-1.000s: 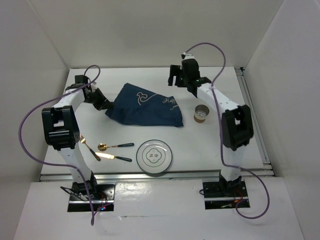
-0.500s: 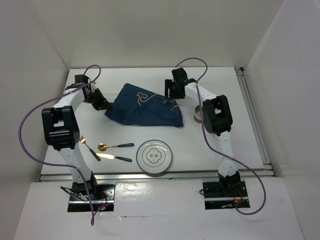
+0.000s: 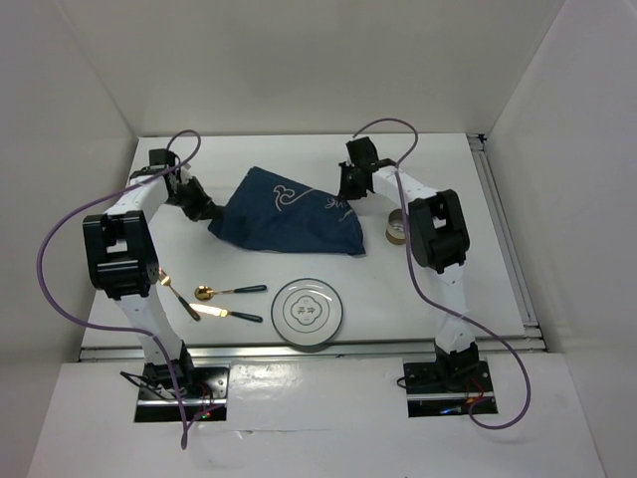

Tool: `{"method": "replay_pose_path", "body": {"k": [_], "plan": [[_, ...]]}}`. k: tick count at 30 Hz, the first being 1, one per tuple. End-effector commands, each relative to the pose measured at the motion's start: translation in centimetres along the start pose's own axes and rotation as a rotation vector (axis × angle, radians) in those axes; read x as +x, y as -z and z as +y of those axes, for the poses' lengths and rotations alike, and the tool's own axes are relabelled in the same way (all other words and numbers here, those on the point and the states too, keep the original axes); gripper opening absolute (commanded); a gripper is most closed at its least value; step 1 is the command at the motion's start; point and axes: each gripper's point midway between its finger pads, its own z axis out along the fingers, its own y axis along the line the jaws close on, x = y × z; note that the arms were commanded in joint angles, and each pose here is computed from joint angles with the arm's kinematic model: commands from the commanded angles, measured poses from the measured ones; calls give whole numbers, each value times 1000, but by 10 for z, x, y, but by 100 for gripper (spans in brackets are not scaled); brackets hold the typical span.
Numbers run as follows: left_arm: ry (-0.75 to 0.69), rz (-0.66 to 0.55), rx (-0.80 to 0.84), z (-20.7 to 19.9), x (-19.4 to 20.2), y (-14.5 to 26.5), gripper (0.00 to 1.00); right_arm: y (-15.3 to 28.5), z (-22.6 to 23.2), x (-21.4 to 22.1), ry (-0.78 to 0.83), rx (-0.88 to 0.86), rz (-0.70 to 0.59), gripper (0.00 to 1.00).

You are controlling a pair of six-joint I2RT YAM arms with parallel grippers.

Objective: Set the dinner table for one person

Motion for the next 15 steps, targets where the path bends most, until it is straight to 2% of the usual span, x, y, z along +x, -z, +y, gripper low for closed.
{"method": "replay_pose_path", "body": {"k": [1,5,6,8,10,13,14,15], "plan": [[-37,-39,13,-12,-11,16,0,58,18,-69,17,8,-190,13],[-47,-58,46,-34,-32,24,0,87,18,-120,21,8,-290,14],[-74,-100,72,-51,-47,36,0,111,32,-150,26,-19,-366,11],[-73,-120,102,-68,-59,47,0,122,33,-166,21,-29,-385,0],[-96,-153,158,-94,-73,64,0,160,47,-194,39,-85,-473,0],[-120,-201,211,-116,-86,88,0,214,67,-211,75,-162,-588,0],[-118,-213,213,-115,-88,94,0,224,70,-208,82,-183,-602,1],[-126,-224,220,-117,-85,100,0,214,60,-192,76,-171,-565,2]]}}
